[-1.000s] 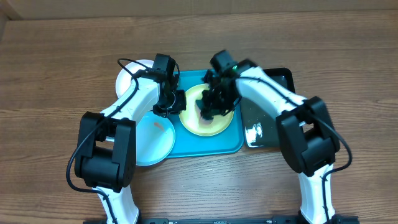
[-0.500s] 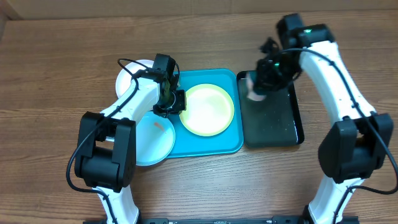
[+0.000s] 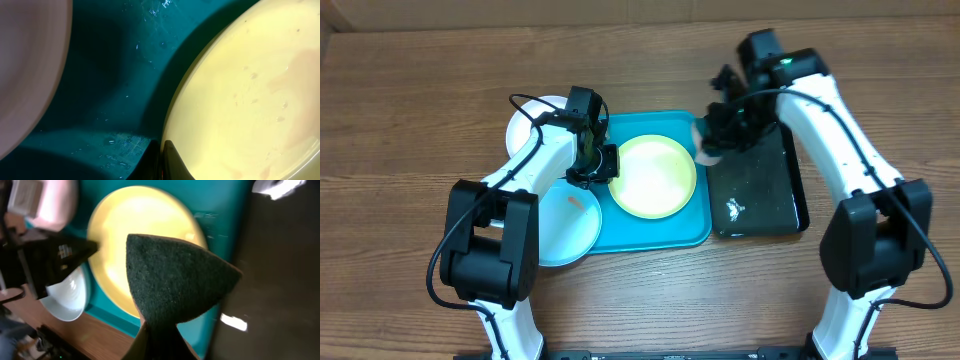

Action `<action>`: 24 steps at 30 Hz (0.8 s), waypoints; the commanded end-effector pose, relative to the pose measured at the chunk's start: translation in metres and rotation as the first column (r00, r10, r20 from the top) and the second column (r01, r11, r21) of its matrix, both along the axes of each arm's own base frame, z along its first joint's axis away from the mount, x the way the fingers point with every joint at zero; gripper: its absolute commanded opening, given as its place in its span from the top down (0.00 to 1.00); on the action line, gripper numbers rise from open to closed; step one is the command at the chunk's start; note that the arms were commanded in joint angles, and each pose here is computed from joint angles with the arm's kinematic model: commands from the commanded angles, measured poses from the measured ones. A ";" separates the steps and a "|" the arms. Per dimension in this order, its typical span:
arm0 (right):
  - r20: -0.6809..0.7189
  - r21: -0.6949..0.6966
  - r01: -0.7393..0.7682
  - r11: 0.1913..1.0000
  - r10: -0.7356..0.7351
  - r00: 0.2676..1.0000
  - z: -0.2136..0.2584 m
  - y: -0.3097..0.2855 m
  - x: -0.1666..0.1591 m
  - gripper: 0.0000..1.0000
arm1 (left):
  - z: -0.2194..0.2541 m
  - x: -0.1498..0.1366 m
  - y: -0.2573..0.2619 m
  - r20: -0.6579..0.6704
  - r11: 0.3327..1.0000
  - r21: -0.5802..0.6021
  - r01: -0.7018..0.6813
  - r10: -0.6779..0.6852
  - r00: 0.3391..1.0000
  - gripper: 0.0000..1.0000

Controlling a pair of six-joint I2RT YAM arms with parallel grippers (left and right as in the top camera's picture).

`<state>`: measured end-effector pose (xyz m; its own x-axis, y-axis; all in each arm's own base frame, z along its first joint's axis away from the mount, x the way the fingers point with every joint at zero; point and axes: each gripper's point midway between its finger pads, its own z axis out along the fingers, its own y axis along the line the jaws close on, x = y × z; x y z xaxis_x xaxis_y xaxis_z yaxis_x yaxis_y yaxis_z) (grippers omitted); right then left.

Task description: Clean dirty plates on tray and stack at the side

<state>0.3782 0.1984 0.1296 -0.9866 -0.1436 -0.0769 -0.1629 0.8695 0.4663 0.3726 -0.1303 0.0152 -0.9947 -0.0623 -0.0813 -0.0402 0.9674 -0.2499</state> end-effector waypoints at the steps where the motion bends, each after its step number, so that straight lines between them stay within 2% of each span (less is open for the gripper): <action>1: 0.040 -0.003 -0.083 0.997 0.083 0.996 0.000 0.034 -0.010 0.96 | 0.006 0.004 -0.006 0.023 0.999 -0.015 0.028 -0.028 0.999 0.96; 6: 0.141 -0.196 -0.030 0.980 0.059 0.988 -0.013 0.040 -0.001 0.96 | 0.006 0.004 -0.006 0.023 0.999 -0.015 0.028 -0.028 0.999 0.96; 10: 0.212 -0.291 -0.007 0.957 0.072 0.975 -0.025 0.040 0.005 0.96 | 0.006 0.004 -0.006 0.023 0.999 -0.015 0.028 -0.028 0.999 0.96; 24: 0.282 -0.258 0.008 0.966 0.067 0.957 -0.092 0.043 0.007 0.96 | 0.006 0.004 -0.006 0.022 0.999 -0.015 0.028 -0.028 0.999 0.96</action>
<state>0.3869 0.2452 0.0458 -0.9233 -0.2283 -0.3089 -0.2908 0.9408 0.1740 0.3726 -0.1303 0.0152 -0.9947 -0.0623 -0.0813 -0.0402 0.9674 -0.2499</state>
